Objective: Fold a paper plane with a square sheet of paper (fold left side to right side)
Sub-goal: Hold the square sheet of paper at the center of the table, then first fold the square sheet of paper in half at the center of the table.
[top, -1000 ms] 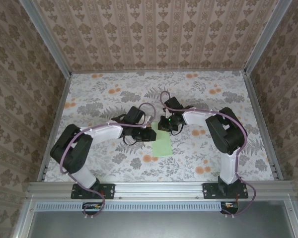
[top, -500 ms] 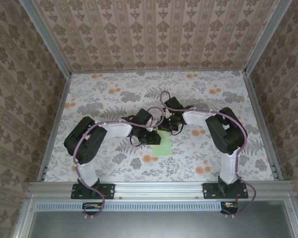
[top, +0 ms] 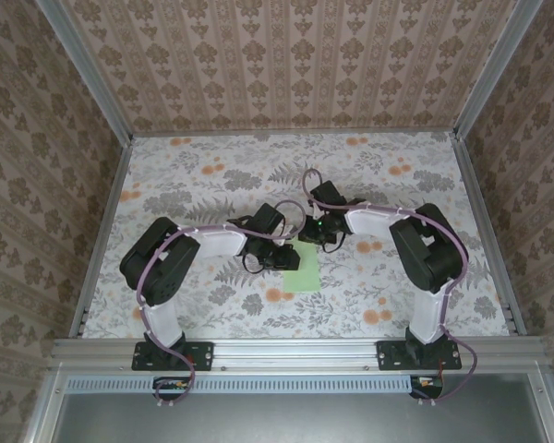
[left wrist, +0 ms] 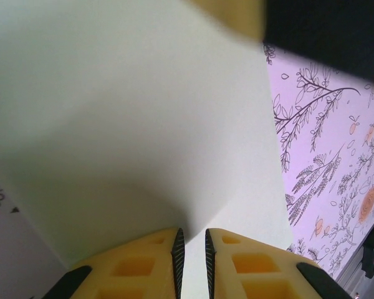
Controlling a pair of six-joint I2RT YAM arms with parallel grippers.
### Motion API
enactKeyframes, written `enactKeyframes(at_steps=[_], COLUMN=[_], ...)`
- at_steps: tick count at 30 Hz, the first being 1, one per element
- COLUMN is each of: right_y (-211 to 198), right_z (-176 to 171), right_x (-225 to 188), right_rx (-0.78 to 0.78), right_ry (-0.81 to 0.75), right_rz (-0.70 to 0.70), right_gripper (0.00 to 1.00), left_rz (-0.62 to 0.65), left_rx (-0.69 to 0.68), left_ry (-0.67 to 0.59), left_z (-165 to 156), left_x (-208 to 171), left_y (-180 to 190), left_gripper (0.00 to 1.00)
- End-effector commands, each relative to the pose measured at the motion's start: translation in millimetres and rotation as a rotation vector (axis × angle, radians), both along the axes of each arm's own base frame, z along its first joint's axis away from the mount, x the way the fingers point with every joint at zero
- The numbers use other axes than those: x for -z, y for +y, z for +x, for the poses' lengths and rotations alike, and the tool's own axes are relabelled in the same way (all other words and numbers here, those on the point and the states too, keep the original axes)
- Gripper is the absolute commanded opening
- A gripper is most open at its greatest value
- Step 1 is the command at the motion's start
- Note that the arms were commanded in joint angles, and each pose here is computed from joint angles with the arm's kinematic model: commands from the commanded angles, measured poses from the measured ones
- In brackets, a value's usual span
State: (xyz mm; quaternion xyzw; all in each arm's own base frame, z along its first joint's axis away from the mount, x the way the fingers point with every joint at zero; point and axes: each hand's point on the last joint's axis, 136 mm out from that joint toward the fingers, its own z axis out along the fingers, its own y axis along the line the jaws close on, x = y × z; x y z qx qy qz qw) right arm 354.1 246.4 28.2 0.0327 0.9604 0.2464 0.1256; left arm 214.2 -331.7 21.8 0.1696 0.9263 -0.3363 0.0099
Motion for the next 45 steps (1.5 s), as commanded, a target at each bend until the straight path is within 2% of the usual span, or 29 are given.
enactKeyframes(at_steps=[1, 6, 10, 15, 19, 27, 34, 41, 45], right_y=[-19.2, -37.3, -38.7, -24.3, -15.9, -6.8, -18.4, -29.2, -35.1], right_z=[5.7, -20.7, -53.4, -90.4, -107.5, -121.6, -129.7, -137.9, -139.3], right_x=[-31.1, -45.5, -45.6, -30.7, -13.5, 10.8, 27.3, 40.9, 45.0], right_rx=[0.035, 0.022, 0.021, 0.014, -0.001, -0.036, -0.03, -0.046, -0.049], right_ry=[-0.09, -0.086, -0.032, 0.06, 0.108, 0.179, 0.233, 0.283, 0.291], right_rz=[-0.049, -0.084, -0.023, 0.074, 0.066, 0.024, -0.056, -0.131, -0.171], right_gripper=[0.18, 0.19, 0.17, 0.15, 0.14, 0.14, 0.14, 0.14, 0.14], left_rz=[0.076, 0.077, 0.076, 0.078, 0.08, 0.079, 0.054, -0.019, -0.027], left_rx=[-0.01, -0.013, -0.014, -0.016, -0.018, -0.016, -0.015, -0.025, -0.034], left_ry=[0.047, 0.043, 0.039, 0.033, 0.032, 0.028, 0.015, -0.043, -0.049], left_z=[-13.4, -13.6, -13.6, -13.6, -13.0, -12.1, -7.5, 13.6, 24.9], left_x=[17.3, 16.3, 15.1, 13.1, 12.7, 10.8, 0.1, -31.6, -31.4], left_y=[13.6, 13.8, 13.2, 14.0, 14.1, 12.8, 7.2, -6.3, -5.5], left_gripper=[0.2, 0.21, 0.2, 0.2, 0.2, 0.2, 0.2, 0.22, 0.22])
